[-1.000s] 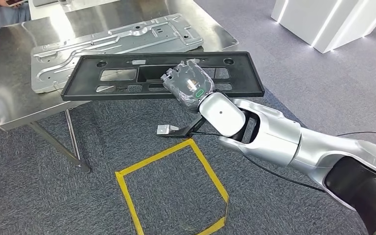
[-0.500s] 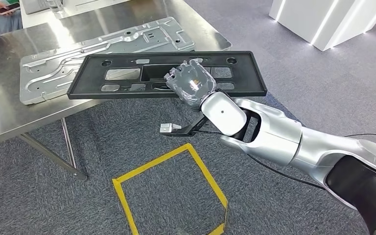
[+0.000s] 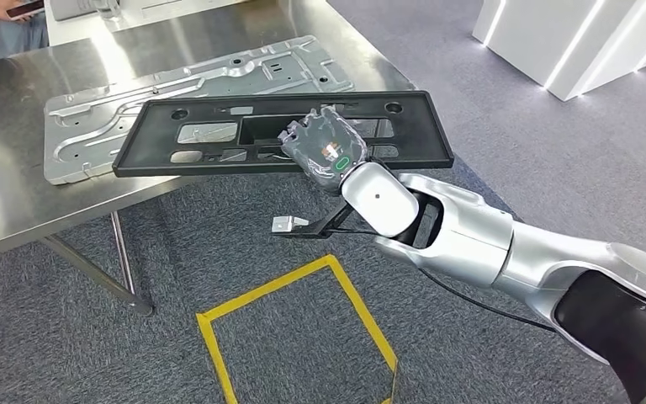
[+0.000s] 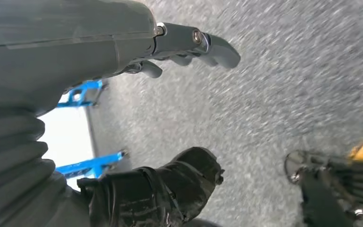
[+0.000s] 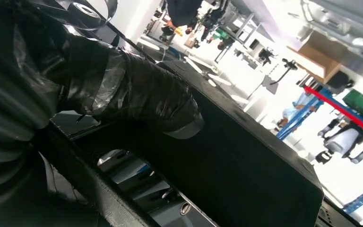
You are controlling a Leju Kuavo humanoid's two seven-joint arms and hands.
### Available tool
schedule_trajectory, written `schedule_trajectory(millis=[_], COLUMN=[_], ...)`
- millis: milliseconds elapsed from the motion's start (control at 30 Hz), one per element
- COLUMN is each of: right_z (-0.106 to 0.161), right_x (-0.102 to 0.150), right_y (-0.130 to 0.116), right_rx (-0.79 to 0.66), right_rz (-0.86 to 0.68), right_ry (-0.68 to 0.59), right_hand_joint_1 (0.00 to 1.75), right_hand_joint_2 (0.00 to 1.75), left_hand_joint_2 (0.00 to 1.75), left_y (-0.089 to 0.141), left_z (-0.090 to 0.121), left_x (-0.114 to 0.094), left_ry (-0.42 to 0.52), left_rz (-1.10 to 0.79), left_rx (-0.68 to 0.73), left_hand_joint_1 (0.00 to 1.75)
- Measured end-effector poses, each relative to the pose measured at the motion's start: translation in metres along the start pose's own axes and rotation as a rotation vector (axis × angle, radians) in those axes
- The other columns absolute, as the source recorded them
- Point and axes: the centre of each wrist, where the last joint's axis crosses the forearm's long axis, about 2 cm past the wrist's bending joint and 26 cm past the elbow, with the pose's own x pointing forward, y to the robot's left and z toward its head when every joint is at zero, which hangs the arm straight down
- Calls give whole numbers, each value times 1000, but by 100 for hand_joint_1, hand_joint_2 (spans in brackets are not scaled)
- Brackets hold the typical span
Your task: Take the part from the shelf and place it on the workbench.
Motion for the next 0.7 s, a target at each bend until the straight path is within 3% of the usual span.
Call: schedule_trajectory(millis=[700], right_z=[-3], right_x=[6], right_y=[4], right_rx=[24], right_rz=[-22], right_ry=[-12], right_hand_joint_1=[175], right_hand_joint_2=[175], left_hand_joint_2=[175], left_y=[2], left_z=[-1], left_x=[-4], left_ry=[10], left_rz=[-2], left_rx=[12], left_hand_joint_1=[0])
